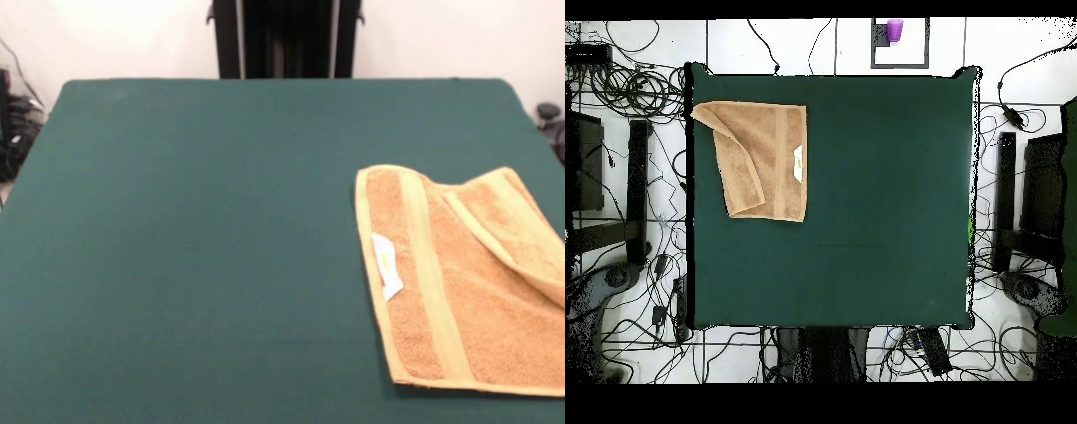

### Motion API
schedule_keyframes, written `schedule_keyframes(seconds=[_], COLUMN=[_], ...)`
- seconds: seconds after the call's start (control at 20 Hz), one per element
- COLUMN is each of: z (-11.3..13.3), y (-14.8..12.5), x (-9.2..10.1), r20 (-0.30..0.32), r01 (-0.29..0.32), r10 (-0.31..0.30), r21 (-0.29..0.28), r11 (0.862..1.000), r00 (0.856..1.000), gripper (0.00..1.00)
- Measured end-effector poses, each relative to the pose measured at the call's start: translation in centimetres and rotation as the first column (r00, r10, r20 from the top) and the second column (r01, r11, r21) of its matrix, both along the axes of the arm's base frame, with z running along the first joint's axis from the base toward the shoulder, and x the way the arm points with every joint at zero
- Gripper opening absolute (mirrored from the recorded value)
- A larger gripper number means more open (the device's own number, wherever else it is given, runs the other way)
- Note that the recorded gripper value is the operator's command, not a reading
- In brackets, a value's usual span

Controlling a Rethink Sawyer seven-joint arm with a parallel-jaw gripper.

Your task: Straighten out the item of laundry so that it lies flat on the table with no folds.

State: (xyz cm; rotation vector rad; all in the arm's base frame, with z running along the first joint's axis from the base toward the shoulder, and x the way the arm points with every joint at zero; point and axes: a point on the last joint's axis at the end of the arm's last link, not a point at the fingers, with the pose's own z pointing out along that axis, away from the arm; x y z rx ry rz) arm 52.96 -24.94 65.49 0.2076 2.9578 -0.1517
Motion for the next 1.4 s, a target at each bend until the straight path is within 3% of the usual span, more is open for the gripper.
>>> schedule_keyframes(seconds=[0.85,1.25,1.4], z=[5.4,6.1,7.1], y=[0.0,0.4,0.5], x=[-1.9,-2.3,-3.3], r20=[0.095,0.094,0.069], r01=[0.033,0.033,0.042], r10=[-0.026,-0.026,-0.038], r21=[-0.072,-0.072,-0.053], r11=[0.997,0.997,0.998], r00=[0.995,0.995,0.997], gripper=[1.0,1.0,1.0])
